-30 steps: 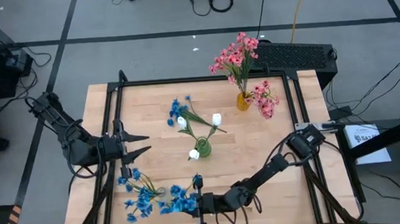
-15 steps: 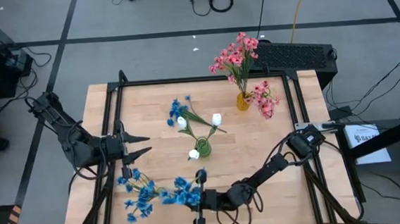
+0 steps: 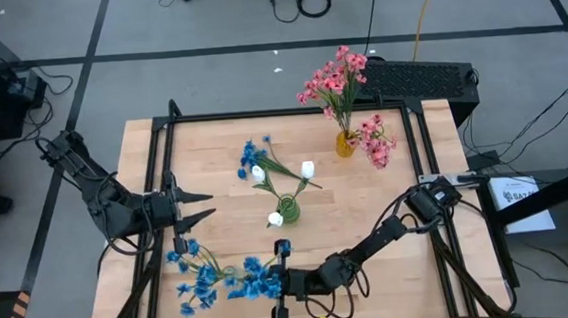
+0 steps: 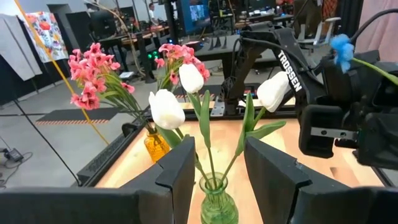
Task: Sort flowers into vase by color
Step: Put the left blue flowers into the transparent vase
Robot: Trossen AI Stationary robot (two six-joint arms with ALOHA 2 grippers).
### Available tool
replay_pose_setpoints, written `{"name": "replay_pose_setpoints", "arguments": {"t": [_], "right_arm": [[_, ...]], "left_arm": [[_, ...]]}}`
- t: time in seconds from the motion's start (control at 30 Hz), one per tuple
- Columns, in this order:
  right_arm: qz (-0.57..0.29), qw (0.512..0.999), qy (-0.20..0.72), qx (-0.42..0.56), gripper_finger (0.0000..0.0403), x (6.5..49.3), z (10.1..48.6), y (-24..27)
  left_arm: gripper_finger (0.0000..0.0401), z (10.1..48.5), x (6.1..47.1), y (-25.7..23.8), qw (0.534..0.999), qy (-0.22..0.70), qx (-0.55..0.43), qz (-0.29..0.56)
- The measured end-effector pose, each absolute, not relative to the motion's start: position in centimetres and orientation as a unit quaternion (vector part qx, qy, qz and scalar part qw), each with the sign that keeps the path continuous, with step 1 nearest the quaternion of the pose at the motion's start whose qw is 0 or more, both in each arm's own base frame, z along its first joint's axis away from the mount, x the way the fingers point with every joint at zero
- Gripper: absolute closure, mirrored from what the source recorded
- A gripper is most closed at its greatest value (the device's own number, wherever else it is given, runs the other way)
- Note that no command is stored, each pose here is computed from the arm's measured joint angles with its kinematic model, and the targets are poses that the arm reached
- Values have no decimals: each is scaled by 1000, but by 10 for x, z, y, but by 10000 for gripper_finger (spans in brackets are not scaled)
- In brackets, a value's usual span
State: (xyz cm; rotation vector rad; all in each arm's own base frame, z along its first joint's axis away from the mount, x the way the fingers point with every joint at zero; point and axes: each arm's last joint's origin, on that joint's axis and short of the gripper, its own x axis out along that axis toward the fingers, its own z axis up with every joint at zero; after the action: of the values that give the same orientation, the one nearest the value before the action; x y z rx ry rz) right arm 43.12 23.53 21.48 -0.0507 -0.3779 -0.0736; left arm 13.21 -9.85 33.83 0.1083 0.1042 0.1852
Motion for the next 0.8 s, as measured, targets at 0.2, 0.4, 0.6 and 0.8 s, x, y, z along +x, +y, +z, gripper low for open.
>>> {"name": "replay_pose_setpoints", "arguments": {"t": [0.2,0.4,0.6,0.8], "right_arm": [[-34,985,-161,-55,399,435,209,233],[-28,985,-149,-76,399,439,206,229],[2,987,-140,-85,395,444,203,225],[13,990,-111,-82,373,450,197,216]], "left_arm": [[256,338,132,-98,993,52,54,93],[256,338,132,-99,993,52,54,93],[256,338,132,-99,993,52,54,93],[256,338,132,-99,993,53,54,93]]}}
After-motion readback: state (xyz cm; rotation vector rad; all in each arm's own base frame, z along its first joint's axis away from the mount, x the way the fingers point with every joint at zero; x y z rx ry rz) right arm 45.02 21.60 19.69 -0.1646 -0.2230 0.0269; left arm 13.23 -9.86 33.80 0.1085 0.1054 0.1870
